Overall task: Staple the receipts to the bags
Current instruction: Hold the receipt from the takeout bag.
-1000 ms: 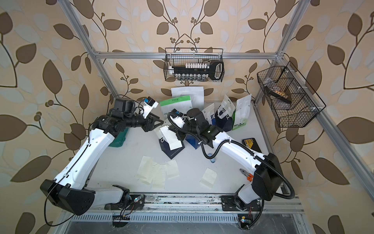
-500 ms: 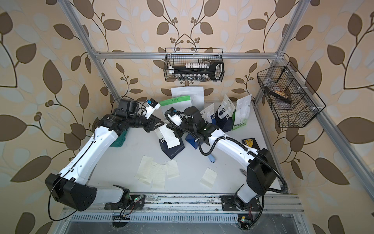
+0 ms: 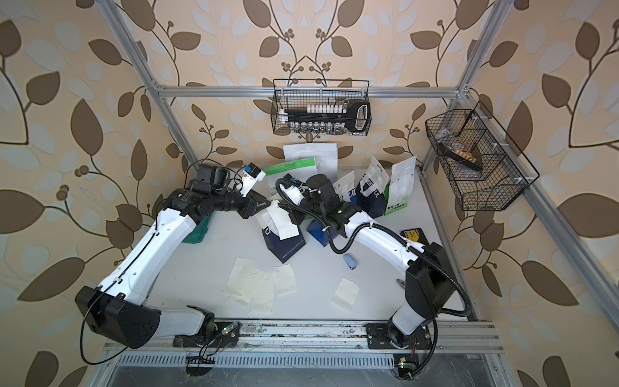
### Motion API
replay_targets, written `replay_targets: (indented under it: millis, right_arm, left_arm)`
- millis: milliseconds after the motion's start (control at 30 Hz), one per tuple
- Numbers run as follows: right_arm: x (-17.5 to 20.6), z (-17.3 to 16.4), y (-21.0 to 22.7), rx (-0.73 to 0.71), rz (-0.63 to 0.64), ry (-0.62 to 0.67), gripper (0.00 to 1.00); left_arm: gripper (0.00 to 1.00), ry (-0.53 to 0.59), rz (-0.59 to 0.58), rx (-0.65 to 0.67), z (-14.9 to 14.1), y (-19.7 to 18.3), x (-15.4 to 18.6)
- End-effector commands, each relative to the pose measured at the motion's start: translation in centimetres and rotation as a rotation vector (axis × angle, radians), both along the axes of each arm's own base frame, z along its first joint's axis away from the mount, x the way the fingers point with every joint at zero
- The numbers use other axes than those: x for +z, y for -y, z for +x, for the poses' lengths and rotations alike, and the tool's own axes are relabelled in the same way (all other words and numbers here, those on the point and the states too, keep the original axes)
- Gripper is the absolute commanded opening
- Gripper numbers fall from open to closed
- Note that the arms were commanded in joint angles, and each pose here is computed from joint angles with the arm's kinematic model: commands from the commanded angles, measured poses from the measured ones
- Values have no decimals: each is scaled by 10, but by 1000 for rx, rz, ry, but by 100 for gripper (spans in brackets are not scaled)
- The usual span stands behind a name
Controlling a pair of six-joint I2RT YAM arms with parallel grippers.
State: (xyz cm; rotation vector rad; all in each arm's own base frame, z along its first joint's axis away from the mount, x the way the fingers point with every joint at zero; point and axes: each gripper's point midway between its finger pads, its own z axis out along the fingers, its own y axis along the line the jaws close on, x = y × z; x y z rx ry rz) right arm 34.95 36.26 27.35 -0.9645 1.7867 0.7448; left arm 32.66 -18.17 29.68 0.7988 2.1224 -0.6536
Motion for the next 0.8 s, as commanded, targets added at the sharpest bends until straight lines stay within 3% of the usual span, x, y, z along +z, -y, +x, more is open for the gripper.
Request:
replay_targets:
  millis: [0,100,233,500,667,767]
  right_arm:
    - [22,4,-8,10,41,38,0]
    - [21,4,-7,9,37,36,0]
    - [19,3,-6,12,33,34,0]
    - [15,3,-7,14,25,28,0]
    - [10,2,-7,14,16,23,0]
    - [9,2,-7,16,16,21,0]
  left_arm:
    - [28,19,9,-11,1,2,1]
    - [37,43,-4,-4,0,1,11]
    - [42,77,5,28,4,-4,23]
    - [43,125,1,121,16,-17,27]
    - [44,134,-66,73,9,-8,40]
    - [44,118,-42,84,12,-10,35]
